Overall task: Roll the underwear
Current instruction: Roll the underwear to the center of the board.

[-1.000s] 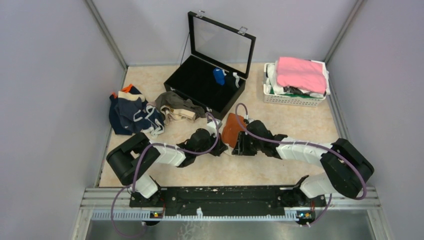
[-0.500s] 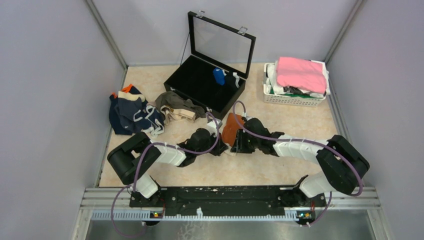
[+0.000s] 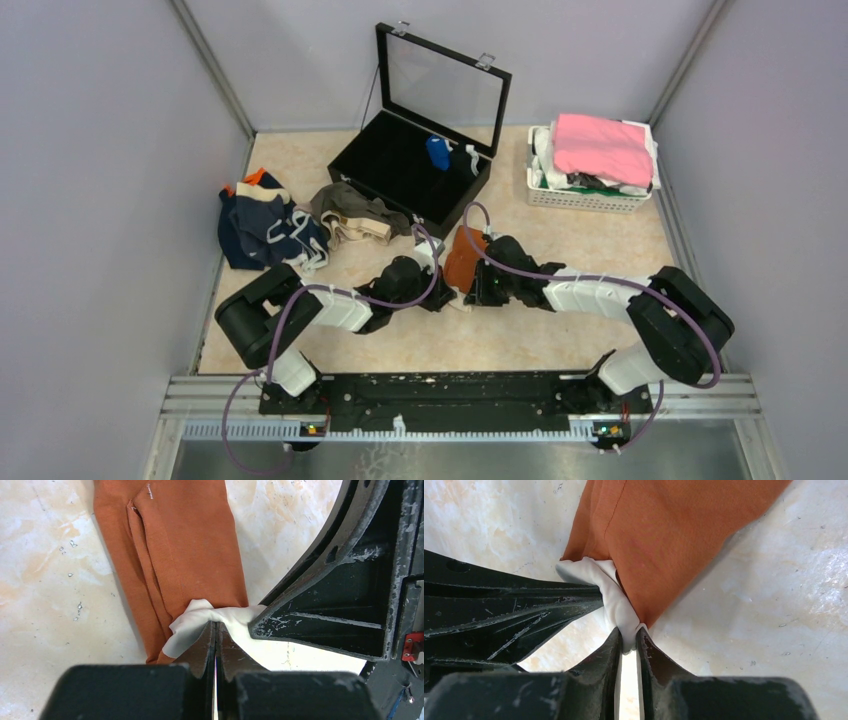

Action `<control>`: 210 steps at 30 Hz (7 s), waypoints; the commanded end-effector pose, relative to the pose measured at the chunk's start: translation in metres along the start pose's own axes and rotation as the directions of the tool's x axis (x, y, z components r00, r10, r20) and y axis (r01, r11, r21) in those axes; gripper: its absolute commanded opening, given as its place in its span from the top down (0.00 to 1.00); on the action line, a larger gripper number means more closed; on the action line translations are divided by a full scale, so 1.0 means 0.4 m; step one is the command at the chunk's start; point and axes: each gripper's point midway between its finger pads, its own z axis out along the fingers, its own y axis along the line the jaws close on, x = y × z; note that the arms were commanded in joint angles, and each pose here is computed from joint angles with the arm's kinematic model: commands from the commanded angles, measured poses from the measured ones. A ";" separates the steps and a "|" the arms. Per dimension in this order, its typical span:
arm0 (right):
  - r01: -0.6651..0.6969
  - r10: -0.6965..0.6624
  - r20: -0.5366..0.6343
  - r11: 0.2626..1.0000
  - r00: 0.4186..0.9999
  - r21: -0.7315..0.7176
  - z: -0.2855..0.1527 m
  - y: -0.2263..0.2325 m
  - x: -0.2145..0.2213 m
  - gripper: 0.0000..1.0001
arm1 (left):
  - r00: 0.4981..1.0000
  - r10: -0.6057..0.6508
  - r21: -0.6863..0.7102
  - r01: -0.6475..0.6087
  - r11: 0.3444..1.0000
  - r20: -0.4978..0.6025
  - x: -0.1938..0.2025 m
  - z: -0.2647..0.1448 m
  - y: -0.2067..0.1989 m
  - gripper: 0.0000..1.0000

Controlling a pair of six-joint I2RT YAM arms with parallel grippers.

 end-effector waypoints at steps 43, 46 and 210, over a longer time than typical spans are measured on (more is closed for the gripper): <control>0.148 -0.150 -0.095 0.989 0.984 -0.021 0.036 0.007 -0.068 1.00 | 0.997 0.051 0.008 -0.051 0.999 0.055 -0.112 -0.044 -0.019 1.00; 0.147 -0.149 -0.100 0.989 0.984 -0.023 0.036 0.007 -0.067 1.00 | 0.997 0.045 0.011 -0.045 0.999 0.059 -0.117 -0.031 -0.018 1.00; 0.435 -0.589 -0.056 0.654 0.806 -0.619 0.024 0.083 0.051 1.00 | 0.994 -0.035 0.112 0.024 0.993 0.101 -0.095 -0.214 -0.006 1.00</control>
